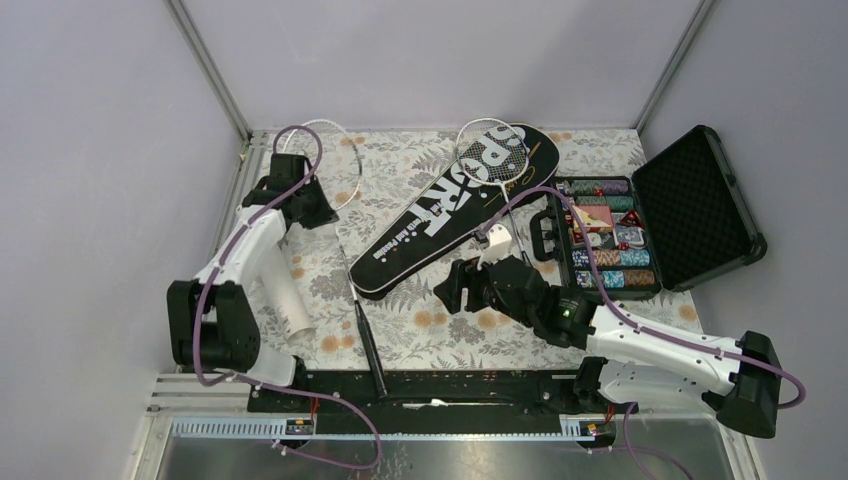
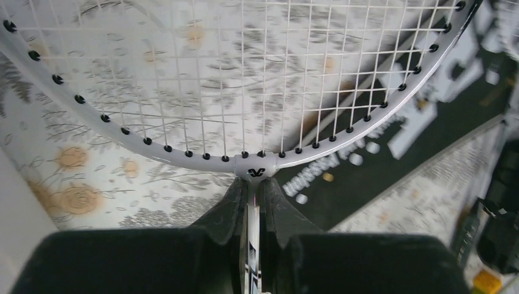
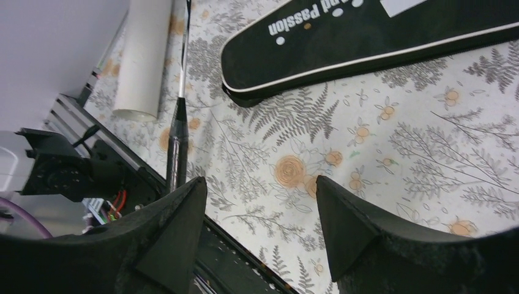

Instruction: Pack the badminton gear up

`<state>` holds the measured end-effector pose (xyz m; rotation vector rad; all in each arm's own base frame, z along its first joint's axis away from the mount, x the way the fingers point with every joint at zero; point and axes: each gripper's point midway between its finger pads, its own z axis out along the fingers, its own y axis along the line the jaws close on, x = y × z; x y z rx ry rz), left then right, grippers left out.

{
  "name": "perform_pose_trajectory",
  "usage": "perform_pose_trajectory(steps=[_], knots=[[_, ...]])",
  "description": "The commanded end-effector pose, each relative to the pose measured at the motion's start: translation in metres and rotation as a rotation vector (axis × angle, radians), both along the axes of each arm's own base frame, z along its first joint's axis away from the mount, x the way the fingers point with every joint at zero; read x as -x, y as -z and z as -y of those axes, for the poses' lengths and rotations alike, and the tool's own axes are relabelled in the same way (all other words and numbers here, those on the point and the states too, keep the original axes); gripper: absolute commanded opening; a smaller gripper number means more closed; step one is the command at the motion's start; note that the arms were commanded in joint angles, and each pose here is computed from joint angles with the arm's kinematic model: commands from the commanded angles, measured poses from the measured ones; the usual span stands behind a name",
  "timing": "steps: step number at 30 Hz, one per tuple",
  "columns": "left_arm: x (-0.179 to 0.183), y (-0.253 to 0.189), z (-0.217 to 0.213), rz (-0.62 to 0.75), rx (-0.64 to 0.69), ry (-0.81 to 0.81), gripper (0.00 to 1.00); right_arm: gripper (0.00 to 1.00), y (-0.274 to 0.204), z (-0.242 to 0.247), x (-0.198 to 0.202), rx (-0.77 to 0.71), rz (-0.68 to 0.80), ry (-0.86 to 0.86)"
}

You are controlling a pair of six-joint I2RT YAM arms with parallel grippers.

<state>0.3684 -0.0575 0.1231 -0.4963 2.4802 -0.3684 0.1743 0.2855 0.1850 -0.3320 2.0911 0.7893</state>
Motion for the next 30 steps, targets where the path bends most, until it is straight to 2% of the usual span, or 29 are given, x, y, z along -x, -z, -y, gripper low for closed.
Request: perform_pose_trajectory(steps=[1,4,10,15,21,27,30], knots=[[0.005,-0.065,0.04,0.171,0.07,0.127,0.0,0.71,-0.02,-0.023,-0.004,-0.125,0.021,-0.018],[0.02,-0.083,0.067,0.226,0.114,0.18,0.0,0.7,-0.026,-0.038,-0.007,-0.185,0.023,-0.033],[0.055,-0.121,0.124,0.344,0.312,0.262,0.0,0.64,-0.033,-0.069,-0.019,-0.315,0.01,-0.019],[0.082,-0.137,0.152,0.384,0.383,0.311,0.0,0.61,-0.035,-0.091,-0.026,-0.367,-0.001,-0.031],[0.101,-0.14,0.169,0.369,0.424,0.361,0.0,0.59,-0.025,-0.101,-0.032,-0.334,-0.002,-0.033],[0.104,-0.145,0.172,0.389,0.432,0.373,0.0,0.57,-0.017,-0.106,-0.028,-0.317,-0.01,-0.063],[0.096,-0.138,0.166,0.397,0.367,0.358,0.0,0.58,-0.015,-0.102,-0.028,-0.3,-0.006,-0.062]])
